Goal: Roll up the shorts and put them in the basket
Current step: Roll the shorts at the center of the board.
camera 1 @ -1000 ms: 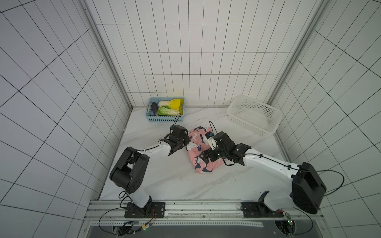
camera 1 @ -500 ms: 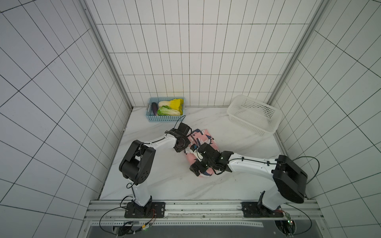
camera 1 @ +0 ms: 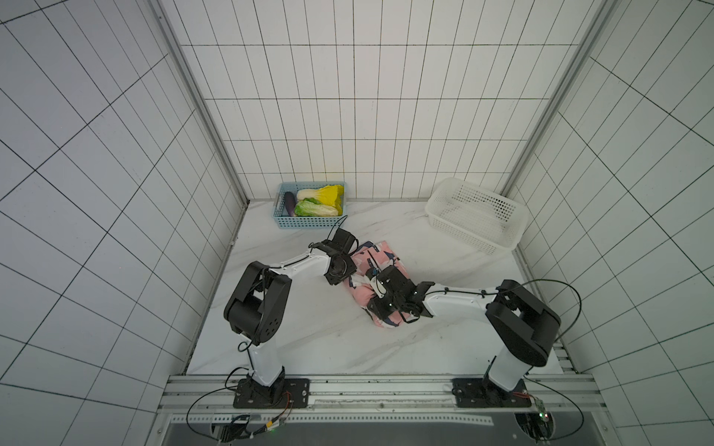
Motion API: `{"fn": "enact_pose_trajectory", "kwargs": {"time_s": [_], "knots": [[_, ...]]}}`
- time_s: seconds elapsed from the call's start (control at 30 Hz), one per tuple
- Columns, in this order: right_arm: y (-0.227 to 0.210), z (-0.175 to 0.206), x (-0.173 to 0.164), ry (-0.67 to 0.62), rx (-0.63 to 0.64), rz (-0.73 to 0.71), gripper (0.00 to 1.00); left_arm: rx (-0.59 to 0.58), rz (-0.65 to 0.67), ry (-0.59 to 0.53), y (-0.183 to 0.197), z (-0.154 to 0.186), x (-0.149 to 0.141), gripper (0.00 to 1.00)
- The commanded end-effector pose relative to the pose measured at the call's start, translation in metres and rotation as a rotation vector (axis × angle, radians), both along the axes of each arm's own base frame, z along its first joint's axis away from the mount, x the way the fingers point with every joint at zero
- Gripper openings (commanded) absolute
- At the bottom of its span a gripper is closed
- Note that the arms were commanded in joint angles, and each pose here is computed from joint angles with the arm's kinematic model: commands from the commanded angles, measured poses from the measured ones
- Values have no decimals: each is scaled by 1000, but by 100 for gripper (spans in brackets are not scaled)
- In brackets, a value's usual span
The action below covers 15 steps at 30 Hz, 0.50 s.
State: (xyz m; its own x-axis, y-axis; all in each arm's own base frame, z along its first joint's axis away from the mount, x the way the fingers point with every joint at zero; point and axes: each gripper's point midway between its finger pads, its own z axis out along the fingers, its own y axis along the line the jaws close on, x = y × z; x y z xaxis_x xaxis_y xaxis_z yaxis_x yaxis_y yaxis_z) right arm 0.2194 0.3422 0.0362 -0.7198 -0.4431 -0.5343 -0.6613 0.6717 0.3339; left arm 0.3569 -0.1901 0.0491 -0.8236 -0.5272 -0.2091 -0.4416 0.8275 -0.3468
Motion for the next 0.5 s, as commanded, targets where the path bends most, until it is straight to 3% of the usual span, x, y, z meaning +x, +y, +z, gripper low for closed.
{"fn": "enact_pose_trajectory", "kwargs": {"time_s": [0.0,0.2,0.4,0.47], "knots": [[-3,4,-1,146,169,-36,30,-56,-14,-143,8,32,9,70],[-2,1,5,362,395,-73,30,-233,-26,-388,18,67,7,78],[-7,-7,17,488,503,-132,31,-455,-58,-545,1,65,-7,81],[-9,-9,17,505,505,-137,31,-481,-79,-556,-5,57,-8,82]]}}
